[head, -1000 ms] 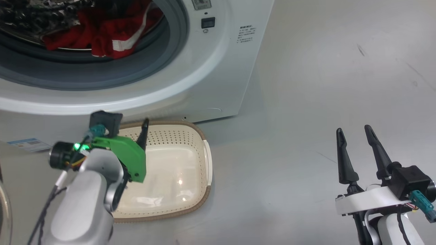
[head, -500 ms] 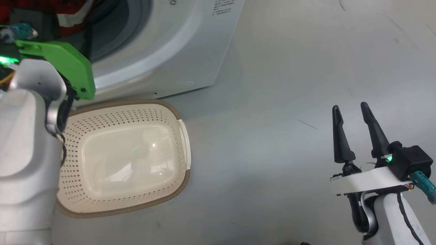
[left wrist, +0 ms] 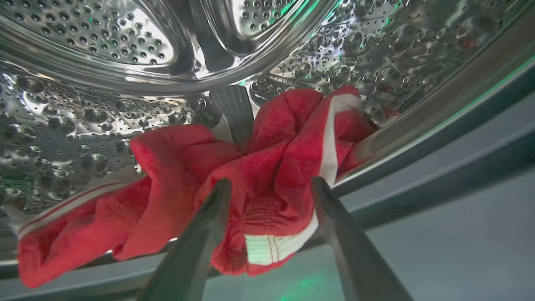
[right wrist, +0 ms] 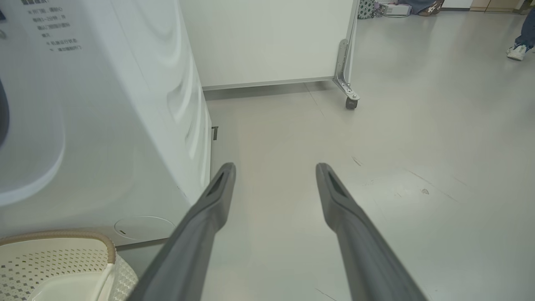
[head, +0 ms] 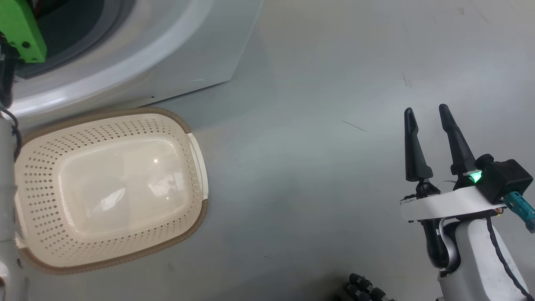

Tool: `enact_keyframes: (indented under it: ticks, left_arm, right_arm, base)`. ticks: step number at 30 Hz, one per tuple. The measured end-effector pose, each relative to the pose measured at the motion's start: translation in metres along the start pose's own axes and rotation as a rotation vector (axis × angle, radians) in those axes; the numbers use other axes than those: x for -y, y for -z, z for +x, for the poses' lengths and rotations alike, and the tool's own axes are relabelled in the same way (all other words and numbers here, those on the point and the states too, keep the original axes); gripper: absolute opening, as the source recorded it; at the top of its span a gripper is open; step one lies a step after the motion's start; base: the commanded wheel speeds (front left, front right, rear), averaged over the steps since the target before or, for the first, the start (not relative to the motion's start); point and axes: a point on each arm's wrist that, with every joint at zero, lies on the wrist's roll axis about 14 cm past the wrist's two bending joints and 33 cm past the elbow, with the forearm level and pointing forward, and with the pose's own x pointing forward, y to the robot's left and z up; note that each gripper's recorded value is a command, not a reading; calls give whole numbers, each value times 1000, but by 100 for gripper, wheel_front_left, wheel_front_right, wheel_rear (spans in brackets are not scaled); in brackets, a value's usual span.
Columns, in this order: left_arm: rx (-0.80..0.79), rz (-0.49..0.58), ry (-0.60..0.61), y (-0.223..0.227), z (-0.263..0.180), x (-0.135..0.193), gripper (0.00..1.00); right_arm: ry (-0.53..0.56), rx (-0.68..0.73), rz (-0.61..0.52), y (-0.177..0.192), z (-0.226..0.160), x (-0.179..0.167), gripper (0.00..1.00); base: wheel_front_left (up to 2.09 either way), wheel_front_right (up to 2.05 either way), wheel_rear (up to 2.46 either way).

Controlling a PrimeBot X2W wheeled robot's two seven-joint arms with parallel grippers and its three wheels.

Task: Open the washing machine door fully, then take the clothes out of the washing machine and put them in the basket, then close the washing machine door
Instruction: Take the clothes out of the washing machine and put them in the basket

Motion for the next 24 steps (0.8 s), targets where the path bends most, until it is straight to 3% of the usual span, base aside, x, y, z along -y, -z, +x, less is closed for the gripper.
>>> enact_keyframes:
  ticks: [10, 11, 12, 13, 24]
  left_arm:
    - [-119, -46, -35, 26, 26, -10, 100]
    - [-124, -49, -37, 26, 28, -10, 49]
    - [-127, -51, -37, 27, 29, -10, 18]
    - [-130, -54, -38, 27, 30, -10, 0]
    - [-143, -48, -60, 30, 30, -14, 0]
  right_arm:
    - [35, -24, -19, 6, 0, 13, 100]
    - [39, -26, -21, 7, 0, 14, 100]
    - [42, -28, -22, 7, 0, 15, 100]
    - [44, -30, -23, 8, -1, 16, 100]
    - [45, -11, -24, 1, 1, 17, 100]
  base:
    - [0, 0, 0]
    - [0, 0, 0]
    - [0, 0, 0]
    - [0, 0, 0]
    - [0, 0, 0]
